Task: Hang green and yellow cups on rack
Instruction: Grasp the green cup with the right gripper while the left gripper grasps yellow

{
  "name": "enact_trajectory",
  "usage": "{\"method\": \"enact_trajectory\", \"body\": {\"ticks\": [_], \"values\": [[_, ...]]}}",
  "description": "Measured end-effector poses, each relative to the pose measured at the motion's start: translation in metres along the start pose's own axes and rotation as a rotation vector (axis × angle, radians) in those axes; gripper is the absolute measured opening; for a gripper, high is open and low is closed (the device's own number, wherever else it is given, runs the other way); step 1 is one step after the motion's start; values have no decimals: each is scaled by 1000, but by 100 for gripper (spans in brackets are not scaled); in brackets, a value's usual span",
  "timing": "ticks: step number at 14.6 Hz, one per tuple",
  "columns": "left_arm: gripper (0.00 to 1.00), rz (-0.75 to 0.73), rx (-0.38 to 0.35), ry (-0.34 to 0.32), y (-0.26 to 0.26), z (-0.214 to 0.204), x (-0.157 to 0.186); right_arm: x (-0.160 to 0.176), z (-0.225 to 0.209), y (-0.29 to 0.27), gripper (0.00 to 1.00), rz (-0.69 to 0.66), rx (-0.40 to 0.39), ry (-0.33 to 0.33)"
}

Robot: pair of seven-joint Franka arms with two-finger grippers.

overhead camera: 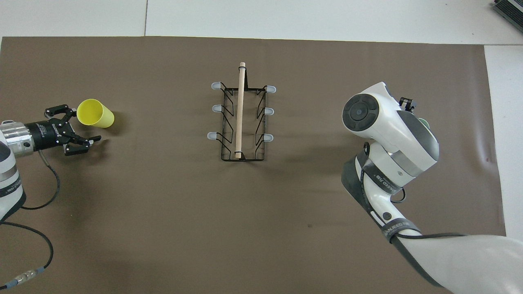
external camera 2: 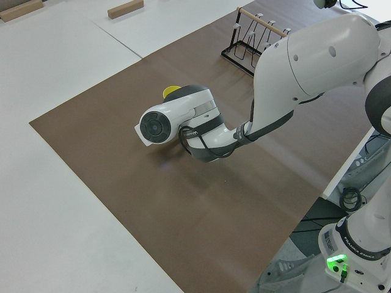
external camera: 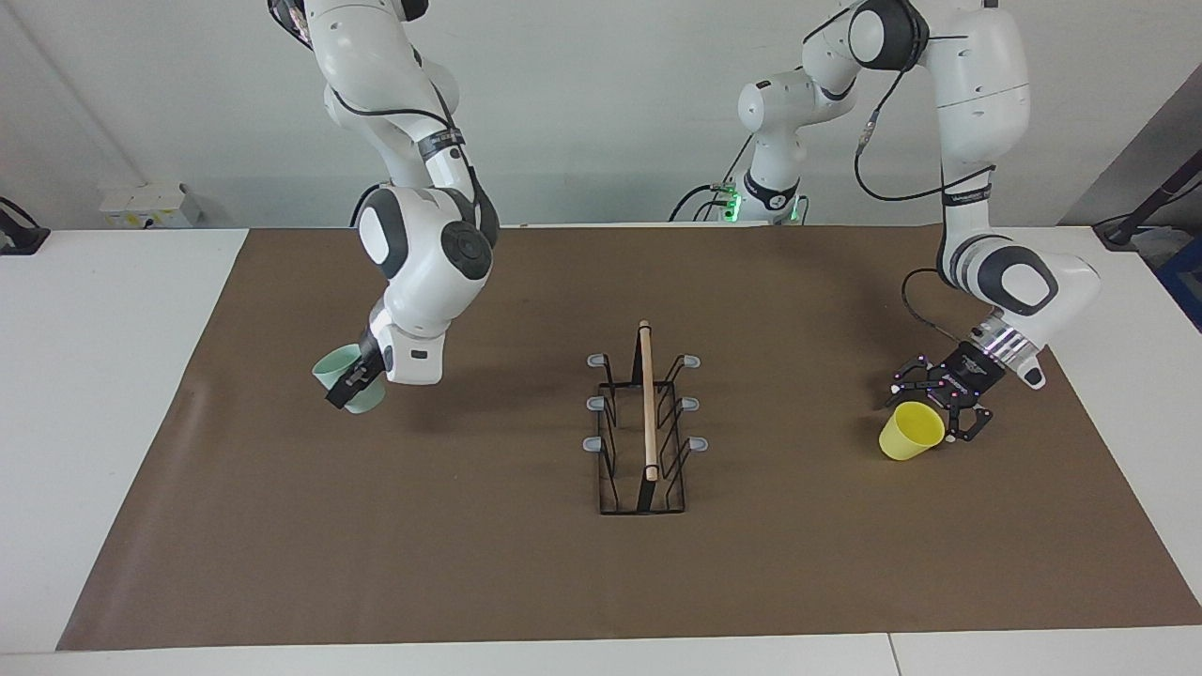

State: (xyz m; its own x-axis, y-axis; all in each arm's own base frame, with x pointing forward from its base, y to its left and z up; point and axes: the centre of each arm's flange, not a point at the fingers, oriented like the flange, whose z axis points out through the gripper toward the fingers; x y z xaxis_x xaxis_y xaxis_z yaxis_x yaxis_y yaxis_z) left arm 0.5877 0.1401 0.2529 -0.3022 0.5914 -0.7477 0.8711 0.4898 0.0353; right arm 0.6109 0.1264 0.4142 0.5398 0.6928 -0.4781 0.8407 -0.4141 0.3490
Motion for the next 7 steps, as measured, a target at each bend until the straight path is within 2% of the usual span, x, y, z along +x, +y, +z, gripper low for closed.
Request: {"method": "enact_trajectory", "body": {"ticks": [3, 7], "values": [[100, -39, -51, -40, -6, 14, -15, -6, -42, 13, 70, 72, 59, 85], [100, -34, -82, -40, -13, 34, -33, -20, -79, 17, 70, 201, 170, 219]]}}
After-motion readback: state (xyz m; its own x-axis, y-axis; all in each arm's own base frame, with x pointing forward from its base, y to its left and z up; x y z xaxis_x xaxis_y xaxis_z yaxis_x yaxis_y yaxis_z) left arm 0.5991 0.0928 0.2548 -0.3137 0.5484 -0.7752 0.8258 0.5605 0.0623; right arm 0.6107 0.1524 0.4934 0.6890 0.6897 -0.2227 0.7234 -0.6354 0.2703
